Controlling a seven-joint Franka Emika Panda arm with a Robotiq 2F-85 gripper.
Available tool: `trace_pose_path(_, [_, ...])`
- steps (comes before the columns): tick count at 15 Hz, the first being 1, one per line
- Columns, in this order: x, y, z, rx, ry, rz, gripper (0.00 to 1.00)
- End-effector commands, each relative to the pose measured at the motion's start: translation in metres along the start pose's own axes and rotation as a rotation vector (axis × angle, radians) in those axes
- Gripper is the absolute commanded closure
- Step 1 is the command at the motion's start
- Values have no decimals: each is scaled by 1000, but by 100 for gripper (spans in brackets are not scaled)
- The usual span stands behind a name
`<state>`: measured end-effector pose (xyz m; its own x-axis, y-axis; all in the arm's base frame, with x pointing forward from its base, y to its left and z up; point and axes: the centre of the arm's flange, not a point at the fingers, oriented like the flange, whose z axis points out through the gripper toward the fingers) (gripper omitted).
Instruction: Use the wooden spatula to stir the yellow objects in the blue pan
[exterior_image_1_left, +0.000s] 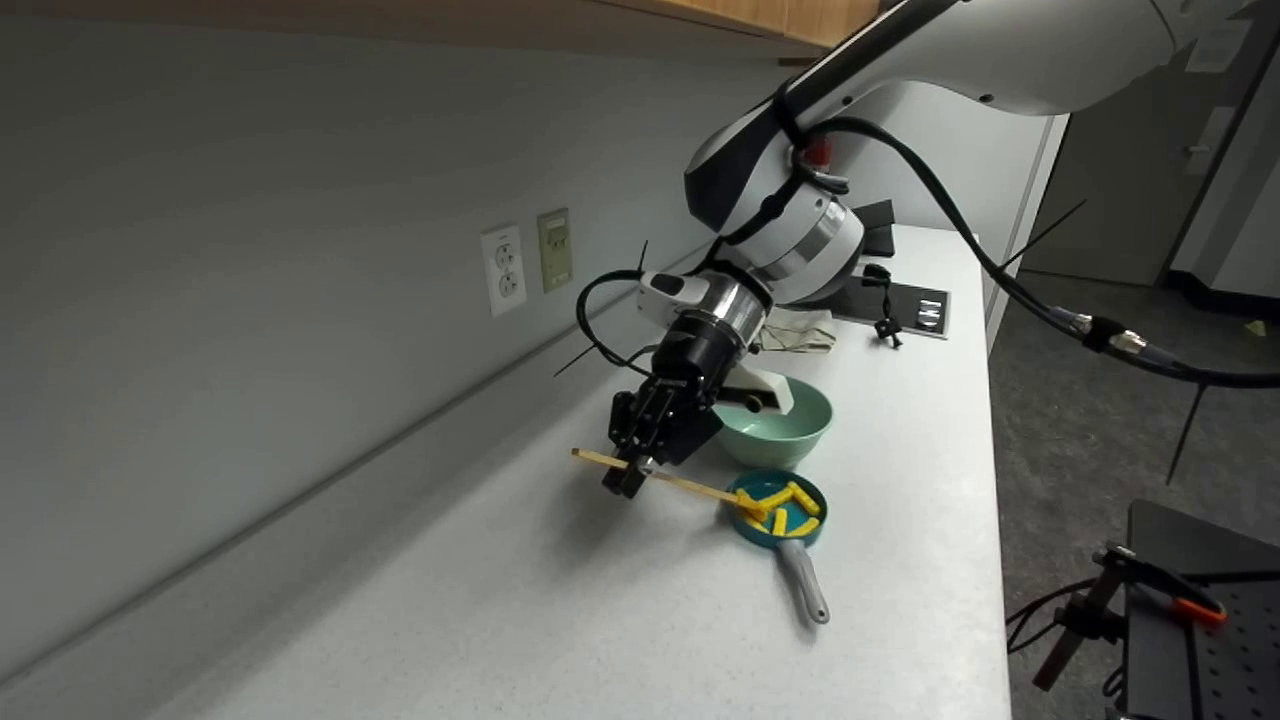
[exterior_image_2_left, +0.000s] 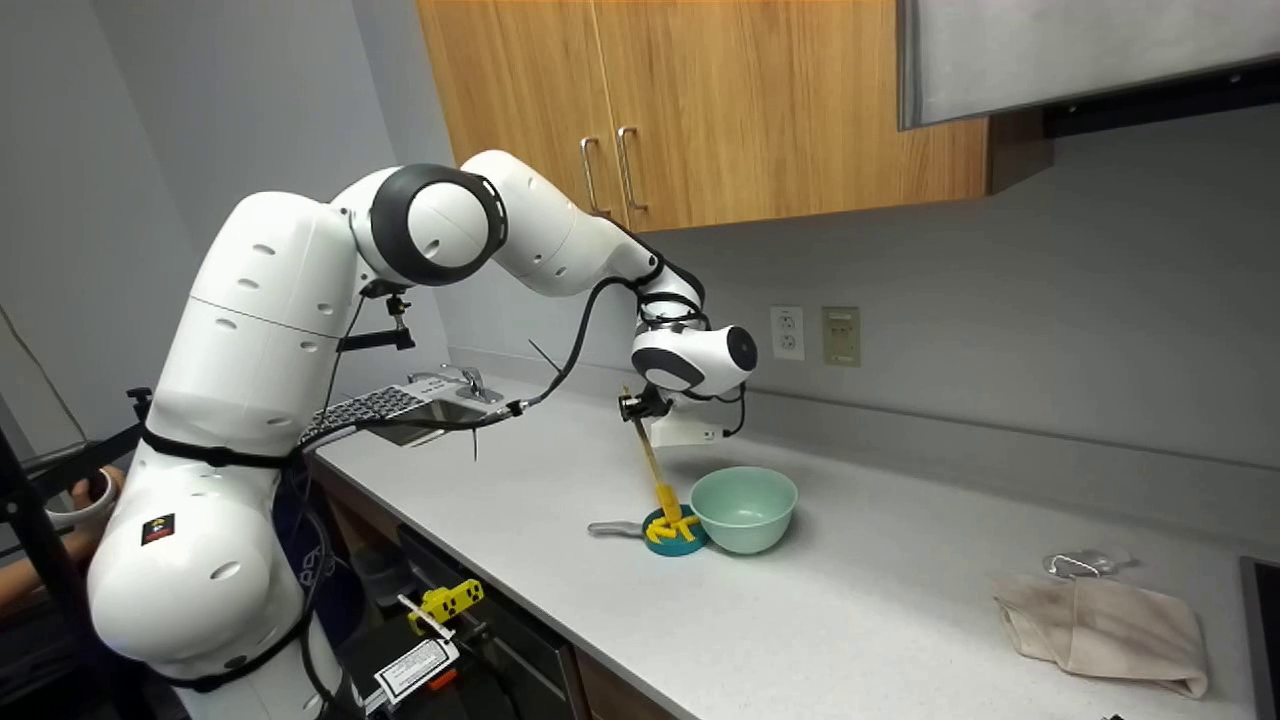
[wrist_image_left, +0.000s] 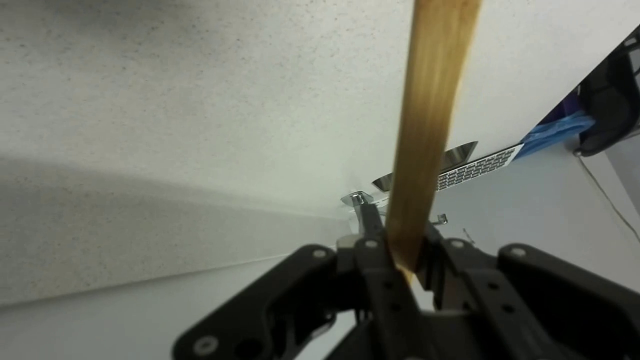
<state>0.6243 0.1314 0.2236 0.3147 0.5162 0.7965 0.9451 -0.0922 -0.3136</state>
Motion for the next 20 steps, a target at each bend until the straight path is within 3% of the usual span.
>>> trace_pose_path(1, [12, -6, -2, -10, -8, -68, 96])
trace_pose_path(12, [-25, 17, -20, -31, 61, 31, 96])
trace_pose_path(20, [8, -9, -30, -122, -75, -104, 96])
